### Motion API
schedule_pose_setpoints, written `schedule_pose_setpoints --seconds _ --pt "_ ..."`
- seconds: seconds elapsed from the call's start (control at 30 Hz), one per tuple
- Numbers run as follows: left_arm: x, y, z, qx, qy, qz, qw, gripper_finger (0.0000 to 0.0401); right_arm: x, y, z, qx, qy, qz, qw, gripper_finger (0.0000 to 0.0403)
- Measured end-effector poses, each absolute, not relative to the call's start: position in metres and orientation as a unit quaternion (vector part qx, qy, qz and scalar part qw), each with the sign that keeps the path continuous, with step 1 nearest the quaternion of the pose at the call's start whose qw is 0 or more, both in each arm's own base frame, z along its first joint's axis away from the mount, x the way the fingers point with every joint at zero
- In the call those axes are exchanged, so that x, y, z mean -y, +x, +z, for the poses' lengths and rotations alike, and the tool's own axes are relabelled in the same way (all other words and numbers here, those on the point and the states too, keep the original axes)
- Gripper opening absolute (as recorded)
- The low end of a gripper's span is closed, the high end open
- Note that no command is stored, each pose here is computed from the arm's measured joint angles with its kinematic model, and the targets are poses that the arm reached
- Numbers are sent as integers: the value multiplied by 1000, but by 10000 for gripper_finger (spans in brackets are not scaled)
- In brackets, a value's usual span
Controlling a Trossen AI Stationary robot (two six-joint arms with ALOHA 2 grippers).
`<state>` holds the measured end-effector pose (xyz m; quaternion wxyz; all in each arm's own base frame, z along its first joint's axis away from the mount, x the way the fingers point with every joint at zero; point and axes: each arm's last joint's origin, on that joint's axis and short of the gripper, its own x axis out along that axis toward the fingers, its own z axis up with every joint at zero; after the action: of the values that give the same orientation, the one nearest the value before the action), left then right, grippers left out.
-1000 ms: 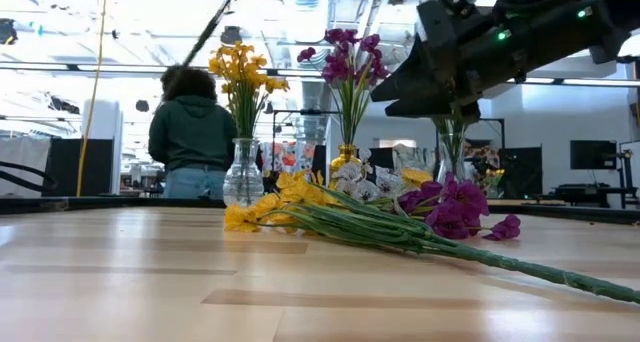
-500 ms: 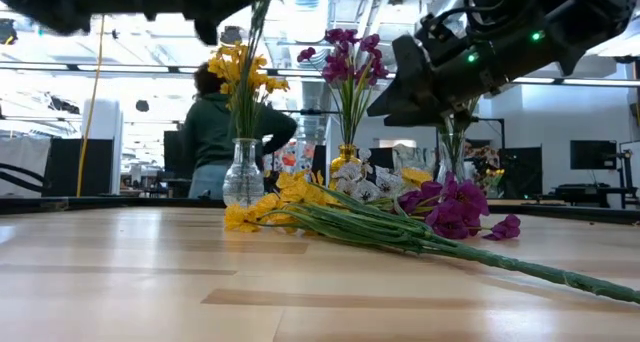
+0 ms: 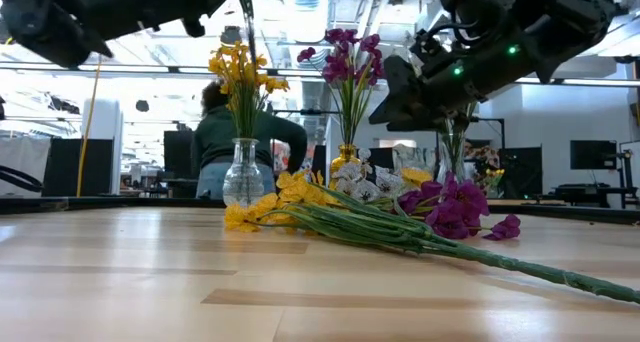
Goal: Sort flowers into vase by color
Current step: Put the left purple flowers into the yellow vase
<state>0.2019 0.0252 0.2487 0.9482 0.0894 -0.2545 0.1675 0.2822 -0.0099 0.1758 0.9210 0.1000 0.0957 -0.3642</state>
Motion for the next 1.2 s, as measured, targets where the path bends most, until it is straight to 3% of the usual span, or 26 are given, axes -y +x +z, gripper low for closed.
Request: schedule_pose_setpoints --seconds 0.67,1.2 --pt "-115 287 266 289 167 195 922 9 18 282 177 -87 105 -374 917 240" --pt "-127 290 270 293 162 229 914 9 18 283 177 -91 94 -373 919 240"
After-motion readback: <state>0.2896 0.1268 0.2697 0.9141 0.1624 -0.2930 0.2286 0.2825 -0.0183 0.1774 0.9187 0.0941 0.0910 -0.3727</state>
